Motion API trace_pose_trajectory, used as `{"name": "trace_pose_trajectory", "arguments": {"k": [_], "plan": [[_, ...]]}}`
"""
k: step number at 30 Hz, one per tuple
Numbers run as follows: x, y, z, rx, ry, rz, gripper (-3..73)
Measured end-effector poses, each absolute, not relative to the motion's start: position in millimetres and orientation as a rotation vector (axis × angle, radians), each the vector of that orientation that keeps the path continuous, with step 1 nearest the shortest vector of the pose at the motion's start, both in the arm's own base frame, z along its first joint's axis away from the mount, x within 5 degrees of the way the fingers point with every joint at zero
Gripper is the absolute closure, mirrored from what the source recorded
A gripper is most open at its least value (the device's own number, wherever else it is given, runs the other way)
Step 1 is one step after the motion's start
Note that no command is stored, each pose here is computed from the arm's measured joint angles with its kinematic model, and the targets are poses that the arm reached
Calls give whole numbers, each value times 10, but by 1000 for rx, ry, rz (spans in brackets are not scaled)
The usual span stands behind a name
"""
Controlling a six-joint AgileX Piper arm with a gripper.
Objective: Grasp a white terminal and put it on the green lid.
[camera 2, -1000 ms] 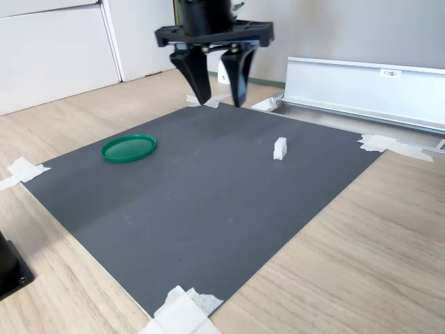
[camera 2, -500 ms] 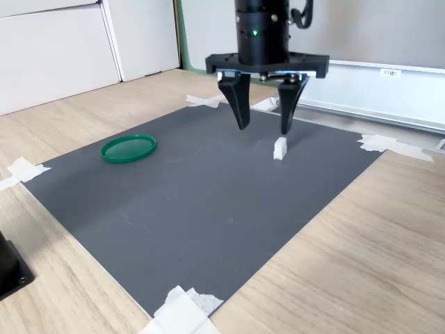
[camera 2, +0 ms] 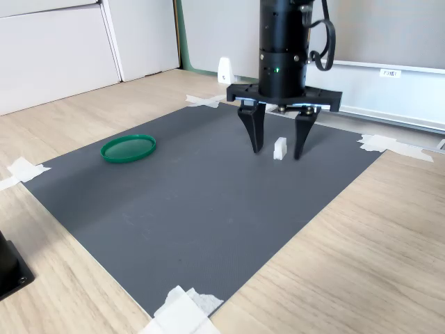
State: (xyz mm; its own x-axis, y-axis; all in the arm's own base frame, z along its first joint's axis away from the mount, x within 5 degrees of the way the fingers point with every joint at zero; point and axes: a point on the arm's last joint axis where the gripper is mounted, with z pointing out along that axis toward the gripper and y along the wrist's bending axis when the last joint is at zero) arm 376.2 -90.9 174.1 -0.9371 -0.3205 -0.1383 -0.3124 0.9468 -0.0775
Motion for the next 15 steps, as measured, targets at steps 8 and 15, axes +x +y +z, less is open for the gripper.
{"name": "trace_pose_trajectory", "arguments": {"k": [8,15], "plan": [[3775,-915,1741,-493,2937,-87,300],[3752,-875,1825,-454,2929,-33,606]]}}
